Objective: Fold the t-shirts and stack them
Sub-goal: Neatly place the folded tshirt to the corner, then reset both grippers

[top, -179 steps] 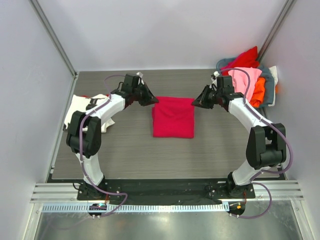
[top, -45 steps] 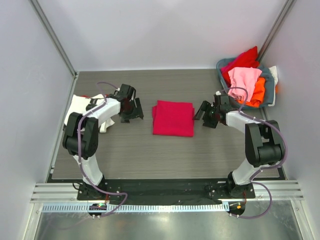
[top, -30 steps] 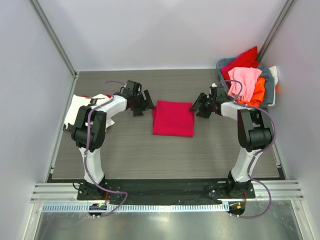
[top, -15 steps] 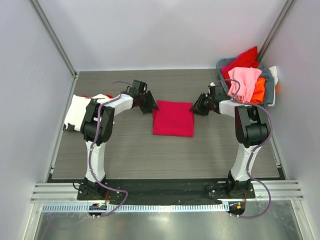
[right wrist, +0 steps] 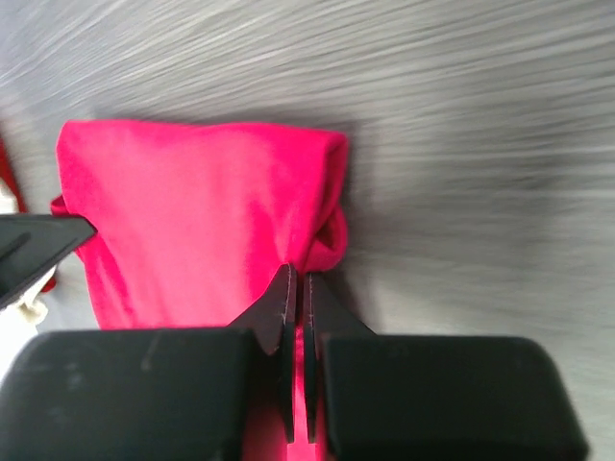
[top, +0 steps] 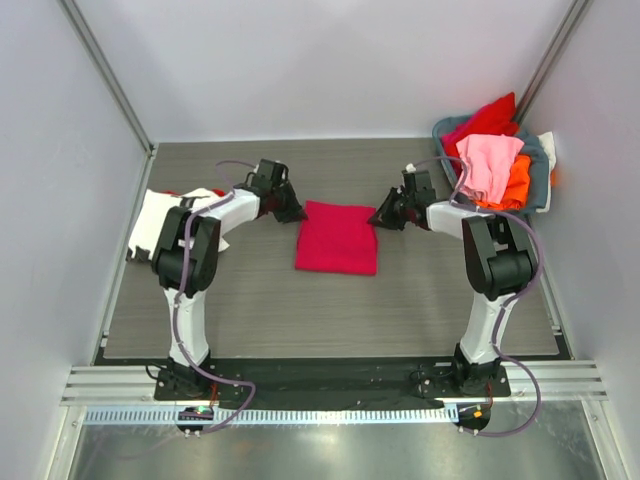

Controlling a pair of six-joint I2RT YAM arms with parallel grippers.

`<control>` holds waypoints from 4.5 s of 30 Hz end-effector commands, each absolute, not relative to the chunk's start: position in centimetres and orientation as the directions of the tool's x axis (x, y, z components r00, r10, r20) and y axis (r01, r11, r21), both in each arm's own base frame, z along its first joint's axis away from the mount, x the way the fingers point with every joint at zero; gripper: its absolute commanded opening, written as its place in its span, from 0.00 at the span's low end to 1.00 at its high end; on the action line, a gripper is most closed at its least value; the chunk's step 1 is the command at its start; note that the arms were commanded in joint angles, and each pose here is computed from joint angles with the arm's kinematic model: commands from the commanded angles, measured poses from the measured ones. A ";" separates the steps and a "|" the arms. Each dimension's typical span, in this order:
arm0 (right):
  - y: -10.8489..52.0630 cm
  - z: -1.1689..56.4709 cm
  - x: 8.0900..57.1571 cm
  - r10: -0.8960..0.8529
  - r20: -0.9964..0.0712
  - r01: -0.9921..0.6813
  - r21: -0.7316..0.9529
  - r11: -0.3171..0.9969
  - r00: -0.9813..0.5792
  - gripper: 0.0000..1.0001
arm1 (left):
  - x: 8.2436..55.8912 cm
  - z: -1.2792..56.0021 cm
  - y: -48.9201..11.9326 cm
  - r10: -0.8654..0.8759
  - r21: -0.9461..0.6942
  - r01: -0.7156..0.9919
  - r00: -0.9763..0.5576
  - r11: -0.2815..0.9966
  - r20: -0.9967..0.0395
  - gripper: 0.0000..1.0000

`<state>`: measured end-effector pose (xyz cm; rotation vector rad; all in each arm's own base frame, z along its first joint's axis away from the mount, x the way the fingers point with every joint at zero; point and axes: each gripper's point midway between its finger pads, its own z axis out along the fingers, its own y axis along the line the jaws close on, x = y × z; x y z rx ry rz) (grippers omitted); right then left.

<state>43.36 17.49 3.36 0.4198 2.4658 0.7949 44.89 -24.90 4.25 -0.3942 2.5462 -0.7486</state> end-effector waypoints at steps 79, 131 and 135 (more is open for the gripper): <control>58.9 18.9 43.7 0.327 -0.638 -0.464 0.750 0.472 -0.697 0.01 | 41.8 19.3 23.2 -0.861 -0.501 -0.786 -0.075 0.362 -0.504 0.00; 21.6 20.7 36.1 0.315 -0.853 -0.193 0.421 0.886 -0.415 0.72 | 39.8 23.4 -11.0 -0.561 -0.592 -0.174 -0.601 0.787 -0.570 0.78; 15.4 18.5 32.8 0.287 -0.890 -0.078 0.334 0.939 -0.355 0.82 | 36.9 21.4 -15.4 -0.440 -0.532 -0.056 -0.637 0.845 -0.632 0.78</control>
